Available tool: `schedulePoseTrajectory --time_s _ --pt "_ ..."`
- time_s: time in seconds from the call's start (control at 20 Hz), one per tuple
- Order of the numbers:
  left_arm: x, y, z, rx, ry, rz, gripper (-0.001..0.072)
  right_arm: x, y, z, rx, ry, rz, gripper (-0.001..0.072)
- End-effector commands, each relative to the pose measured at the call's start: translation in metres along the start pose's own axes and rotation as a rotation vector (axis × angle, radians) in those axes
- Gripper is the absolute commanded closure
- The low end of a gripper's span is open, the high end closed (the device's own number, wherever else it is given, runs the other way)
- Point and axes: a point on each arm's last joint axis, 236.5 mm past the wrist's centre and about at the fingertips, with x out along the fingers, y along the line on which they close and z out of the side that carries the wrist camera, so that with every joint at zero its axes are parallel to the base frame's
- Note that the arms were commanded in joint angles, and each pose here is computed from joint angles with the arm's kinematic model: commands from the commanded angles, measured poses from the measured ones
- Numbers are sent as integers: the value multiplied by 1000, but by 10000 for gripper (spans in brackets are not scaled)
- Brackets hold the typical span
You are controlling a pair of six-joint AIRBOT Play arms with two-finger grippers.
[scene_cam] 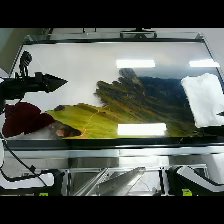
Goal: Fold the shirts.
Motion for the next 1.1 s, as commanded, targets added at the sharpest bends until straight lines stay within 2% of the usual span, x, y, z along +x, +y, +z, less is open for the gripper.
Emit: schedulePoseTrajectory --time_s 0.0,0.05,0.1,0.15,0.3,0.45,0.55,0.7,0.85,1.05 --pt "-2 -8 6 37 -1 3 704 -32 72 -5 -40 -8 259 429" --pt "-4 -16 11 73 -1 7 704 -45 97 -11 -70 -16 354 575" --pt "-6 -23 15 110 3 13 704 -56 120 -20 -122 -23 425 668" --pt "-9 -33 19 146 5 13 704 -64 134 -31 -179 -21 453 691" --pt "-8 -54 16 199 -3 22 705 -70 171 -96 -384 35 493 692" --pt "6 -65 -25 173 34 1 704 -60 189 -190 -584 145 546 692" --pt "20 -68 -68 131 83 -18 704 -50 178 -260 -698 253 567 691" --pt "37 -37 -144 69 189 89 704 -37 147 -340 -821 371 585 691" --pt "48 -23 -188 33 204 126 701 -27 131 -371 -875 423 581 691" --pt "48 -25 -201 46 194 134 686 -21 128 -376 -873 447 565 691"
